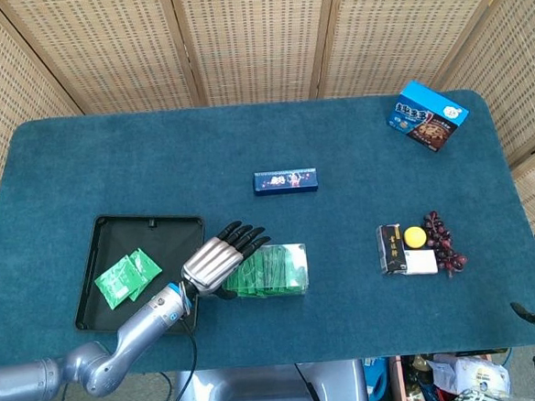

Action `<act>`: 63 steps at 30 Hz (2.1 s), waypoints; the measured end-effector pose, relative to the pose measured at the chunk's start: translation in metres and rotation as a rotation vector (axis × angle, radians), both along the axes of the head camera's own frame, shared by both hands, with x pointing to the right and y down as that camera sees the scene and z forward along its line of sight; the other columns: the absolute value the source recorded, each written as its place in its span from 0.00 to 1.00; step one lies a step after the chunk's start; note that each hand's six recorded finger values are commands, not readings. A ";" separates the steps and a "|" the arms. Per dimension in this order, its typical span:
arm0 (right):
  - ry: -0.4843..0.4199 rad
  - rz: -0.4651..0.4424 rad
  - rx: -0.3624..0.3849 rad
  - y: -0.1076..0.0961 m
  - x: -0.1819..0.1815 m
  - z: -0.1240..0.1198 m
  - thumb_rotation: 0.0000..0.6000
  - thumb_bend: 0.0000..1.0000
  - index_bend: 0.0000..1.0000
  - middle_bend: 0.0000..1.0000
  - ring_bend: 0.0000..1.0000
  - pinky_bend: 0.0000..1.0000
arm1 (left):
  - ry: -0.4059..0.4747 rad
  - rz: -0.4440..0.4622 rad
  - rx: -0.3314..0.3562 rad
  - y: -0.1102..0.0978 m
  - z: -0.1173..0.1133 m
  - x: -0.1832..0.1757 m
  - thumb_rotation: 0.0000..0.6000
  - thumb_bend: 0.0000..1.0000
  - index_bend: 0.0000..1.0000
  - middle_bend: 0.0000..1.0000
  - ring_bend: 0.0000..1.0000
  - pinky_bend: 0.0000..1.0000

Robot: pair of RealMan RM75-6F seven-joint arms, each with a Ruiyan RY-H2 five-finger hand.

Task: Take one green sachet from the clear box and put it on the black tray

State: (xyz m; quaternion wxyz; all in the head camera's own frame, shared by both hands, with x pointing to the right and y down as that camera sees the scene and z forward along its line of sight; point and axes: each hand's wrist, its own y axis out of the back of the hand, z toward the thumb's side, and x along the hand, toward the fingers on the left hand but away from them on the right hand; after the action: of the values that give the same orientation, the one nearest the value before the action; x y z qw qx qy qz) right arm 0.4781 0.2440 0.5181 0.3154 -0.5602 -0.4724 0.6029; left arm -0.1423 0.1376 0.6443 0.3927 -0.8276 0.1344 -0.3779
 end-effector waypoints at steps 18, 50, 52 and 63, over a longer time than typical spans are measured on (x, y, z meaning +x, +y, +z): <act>-0.005 0.000 -0.014 0.000 0.001 0.003 1.00 0.00 0.00 0.00 0.00 0.00 | 0.006 -0.005 -0.001 -0.001 -0.001 0.002 1.00 0.34 0.00 0.00 0.00 0.00; 0.011 -0.004 -0.060 0.001 -0.001 0.015 1.00 0.00 0.00 0.00 0.00 0.00 | -0.041 -0.225 -0.055 -0.082 -0.020 -0.031 1.00 0.36 0.17 0.00 0.00 0.00; 0.012 -0.005 -0.062 0.001 -0.001 0.016 1.00 0.00 0.00 0.00 0.00 0.00 | -0.052 -0.228 -0.067 -0.082 -0.017 -0.035 1.00 0.37 0.20 0.00 0.00 0.00; 0.010 -0.004 -0.065 0.000 -0.002 0.016 1.00 0.00 0.00 0.00 0.00 0.00 | -0.116 -0.238 -0.114 -0.080 -0.005 -0.050 1.00 0.39 0.25 0.00 0.00 0.00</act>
State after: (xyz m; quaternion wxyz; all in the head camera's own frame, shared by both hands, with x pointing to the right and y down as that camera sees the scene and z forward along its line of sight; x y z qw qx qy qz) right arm 0.4765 0.2444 0.5345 0.3005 -0.5681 -0.4499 0.6201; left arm -0.1918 0.0571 0.6389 0.3046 -0.8037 0.1869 -0.4759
